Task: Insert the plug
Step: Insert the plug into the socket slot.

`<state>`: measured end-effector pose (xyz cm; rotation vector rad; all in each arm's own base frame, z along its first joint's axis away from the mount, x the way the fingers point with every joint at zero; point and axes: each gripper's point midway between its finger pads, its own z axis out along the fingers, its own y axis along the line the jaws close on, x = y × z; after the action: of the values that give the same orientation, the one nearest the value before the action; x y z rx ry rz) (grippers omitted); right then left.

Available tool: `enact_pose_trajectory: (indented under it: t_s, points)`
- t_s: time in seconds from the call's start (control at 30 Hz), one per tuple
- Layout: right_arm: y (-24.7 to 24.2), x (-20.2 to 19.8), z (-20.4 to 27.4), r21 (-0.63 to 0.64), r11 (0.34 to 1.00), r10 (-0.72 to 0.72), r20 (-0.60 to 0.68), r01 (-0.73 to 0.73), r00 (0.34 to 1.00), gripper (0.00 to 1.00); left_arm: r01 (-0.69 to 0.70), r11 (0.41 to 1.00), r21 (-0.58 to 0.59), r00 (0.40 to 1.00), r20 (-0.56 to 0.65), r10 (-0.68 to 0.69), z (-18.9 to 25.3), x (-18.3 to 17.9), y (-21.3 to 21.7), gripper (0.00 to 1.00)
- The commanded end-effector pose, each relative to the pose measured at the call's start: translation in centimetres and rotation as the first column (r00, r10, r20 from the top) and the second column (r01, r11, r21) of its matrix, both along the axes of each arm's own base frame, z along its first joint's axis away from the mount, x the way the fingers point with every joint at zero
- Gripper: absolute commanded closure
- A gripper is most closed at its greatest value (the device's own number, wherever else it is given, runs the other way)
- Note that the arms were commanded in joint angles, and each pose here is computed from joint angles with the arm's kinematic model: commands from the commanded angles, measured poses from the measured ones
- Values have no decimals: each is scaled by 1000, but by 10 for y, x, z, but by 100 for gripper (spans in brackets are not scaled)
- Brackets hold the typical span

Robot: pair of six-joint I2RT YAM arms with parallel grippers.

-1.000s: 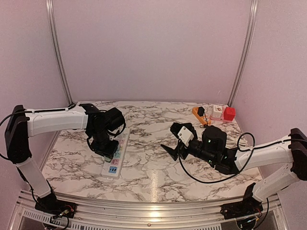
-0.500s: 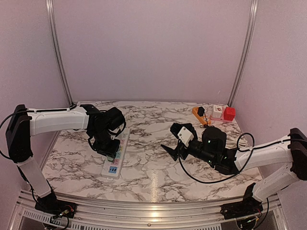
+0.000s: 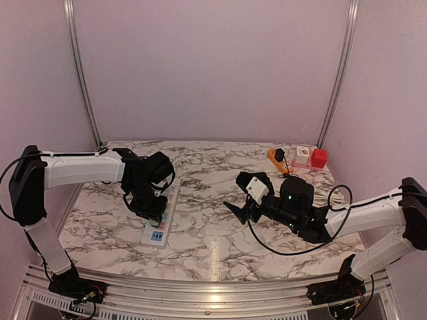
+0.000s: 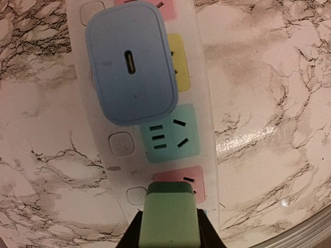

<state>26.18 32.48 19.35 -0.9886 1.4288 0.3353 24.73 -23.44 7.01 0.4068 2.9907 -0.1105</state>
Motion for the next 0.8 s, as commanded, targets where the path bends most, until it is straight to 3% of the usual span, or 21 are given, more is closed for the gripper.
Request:
enact_pose_trajectory:
  t_s: [0.0,0.77]
  points:
    - [1,2,1,19,1000,-12,1,12,1000,1,-20,1000,5,1000,-20,21,-7,-4,4,99]
    - [2,3,-2,15,1000,-13,-3,13,1000,1,-60,996,60,997,-36,62,-24,-12,15,100]
